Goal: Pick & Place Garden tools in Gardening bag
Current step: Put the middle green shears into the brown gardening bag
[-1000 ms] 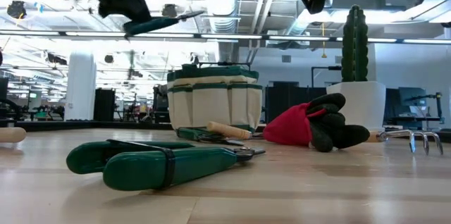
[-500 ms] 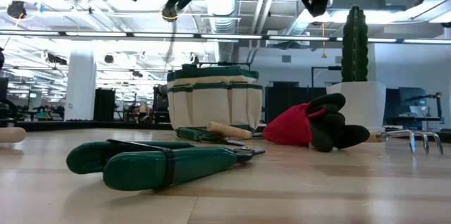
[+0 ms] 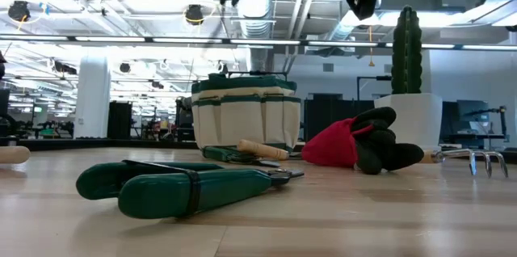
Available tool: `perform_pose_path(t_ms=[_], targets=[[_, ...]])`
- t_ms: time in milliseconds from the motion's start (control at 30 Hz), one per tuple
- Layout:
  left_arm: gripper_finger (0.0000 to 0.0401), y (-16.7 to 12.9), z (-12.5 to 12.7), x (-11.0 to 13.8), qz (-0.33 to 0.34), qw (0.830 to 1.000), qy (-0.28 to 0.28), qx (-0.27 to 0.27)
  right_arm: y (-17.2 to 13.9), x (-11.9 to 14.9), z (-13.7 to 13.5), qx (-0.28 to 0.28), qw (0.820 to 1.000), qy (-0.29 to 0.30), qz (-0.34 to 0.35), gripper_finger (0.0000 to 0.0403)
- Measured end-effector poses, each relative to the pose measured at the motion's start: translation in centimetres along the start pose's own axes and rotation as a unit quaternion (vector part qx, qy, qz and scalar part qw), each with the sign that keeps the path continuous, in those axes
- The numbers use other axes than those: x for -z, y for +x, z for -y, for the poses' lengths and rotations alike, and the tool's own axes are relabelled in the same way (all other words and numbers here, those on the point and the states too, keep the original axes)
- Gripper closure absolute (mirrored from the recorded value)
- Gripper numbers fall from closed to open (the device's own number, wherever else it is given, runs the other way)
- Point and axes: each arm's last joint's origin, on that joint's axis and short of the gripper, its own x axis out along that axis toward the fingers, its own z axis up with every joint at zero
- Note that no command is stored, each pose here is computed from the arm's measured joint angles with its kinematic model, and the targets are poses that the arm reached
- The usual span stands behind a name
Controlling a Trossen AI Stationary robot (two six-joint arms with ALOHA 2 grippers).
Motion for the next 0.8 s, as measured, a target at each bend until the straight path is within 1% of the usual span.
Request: perform_pose_path(t_ms=[100, 233, 500, 667, 800], targets=[[0.0364, 1.7, 0.1, 1.2, -0.026, 1.0, 0.008, -0.003, 0.0, 0.0, 0.0, 0.0, 1.0, 0.001, 0.0, 0.0403], [0.0364, 3.5, 0.7, 2.8, -0.054, 0.998, 0.018, 0.013, 0.0, 0.0, 0.0, 0.0, 1.0, 0.001, 0.0, 0.0403], [0.0364, 6.1, 2.2, 5.9, -0.108, 0.993, 0.037, 0.023, 0.0, 0.3, 0.1, 0.007, 1.0, -0.003, -0.014, 0.0403], [0.0364, 6.8, 2.5, 7.2, -0.139, 0.989, 0.048, 0.024, 0.0, 0.4, 0.2, 0.01, 1.0, -0.004, -0.02, 0.0403], [0.0364, 6.2, 2.6, 8.6, -0.175, 0.98, 0.088, 0.023, 0.0, 0.4, 0.2, 0.01, 1.0, -0.004, -0.02, 0.0403]])
